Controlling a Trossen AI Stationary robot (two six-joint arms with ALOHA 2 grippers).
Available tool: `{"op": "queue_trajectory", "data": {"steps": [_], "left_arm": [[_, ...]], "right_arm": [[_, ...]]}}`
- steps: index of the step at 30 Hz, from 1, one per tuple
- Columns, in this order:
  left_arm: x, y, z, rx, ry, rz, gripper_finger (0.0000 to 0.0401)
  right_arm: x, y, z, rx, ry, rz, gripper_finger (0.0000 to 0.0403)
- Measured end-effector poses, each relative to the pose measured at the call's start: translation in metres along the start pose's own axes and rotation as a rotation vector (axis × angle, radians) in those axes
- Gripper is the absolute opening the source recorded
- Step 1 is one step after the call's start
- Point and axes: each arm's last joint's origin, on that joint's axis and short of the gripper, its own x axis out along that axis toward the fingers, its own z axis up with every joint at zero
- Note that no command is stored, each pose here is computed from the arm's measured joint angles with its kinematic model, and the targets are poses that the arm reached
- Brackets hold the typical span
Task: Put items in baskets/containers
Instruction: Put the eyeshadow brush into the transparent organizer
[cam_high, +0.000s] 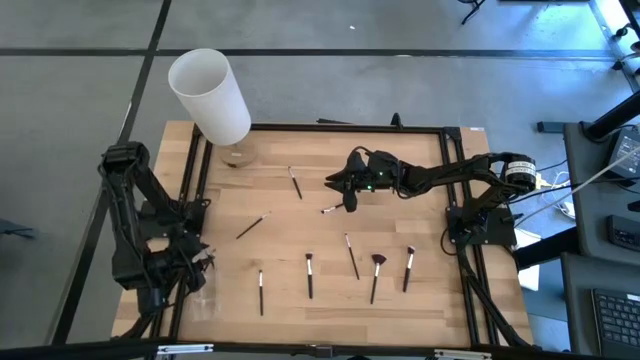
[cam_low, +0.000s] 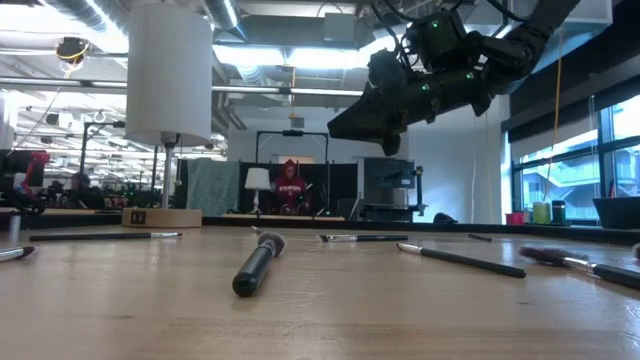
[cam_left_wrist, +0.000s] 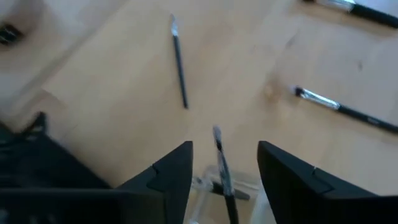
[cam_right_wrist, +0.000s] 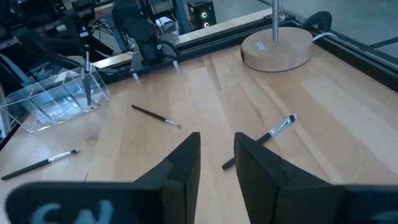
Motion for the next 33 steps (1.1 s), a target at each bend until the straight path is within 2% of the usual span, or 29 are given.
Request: {"op": "queue_trajectory", "data": {"steps": [8, 16, 18, 22, 25, 29, 33], "left_arm": [[-0.019, -0.005, 0.031, 0.015, -0.022, 0.068, 0.0170], [-0.010, -0.006, 0.051, -0.066, 0.034, 0.147, 0.0166], [-0.006, -0.005, 0.058, -0.068, 0.098, 0.189, 0.0166], [0.006, 0.000, 0.075, -0.070, 0.318, 0.257, 0.0162], [0.014, 0.002, 0.091, -0.072, 0.412, 0.204, 0.0156], [0.026, 0.005, 0.113, -0.059, 0.433, 0.102, 0.0142], [0.037, 0.010, 0.127, -0.053, 0.552, 0.060, 0.0127]], "right_arm": [[0.000, 0.000, 0.000, 0.001, 0.000, 0.000, 0.0097], [0.000, 0.000, 0.000, 0.007, 0.000, 0.000, 0.0097], [0.000, 0.000, 0.000, 0.007, 0.000, 0.000, 0.0097], [0.000, 0.000, 0.000, 0.013, -0.004, 0.002, 0.0097], [0.001, 0.001, 0.003, 0.014, -0.011, 0.007, 0.0097], [0.002, 0.003, 0.010, 0.018, -0.024, 0.062, 0.0097], [0.003, 0.005, 0.012, 0.024, -0.023, 0.094, 0.0097]]}}
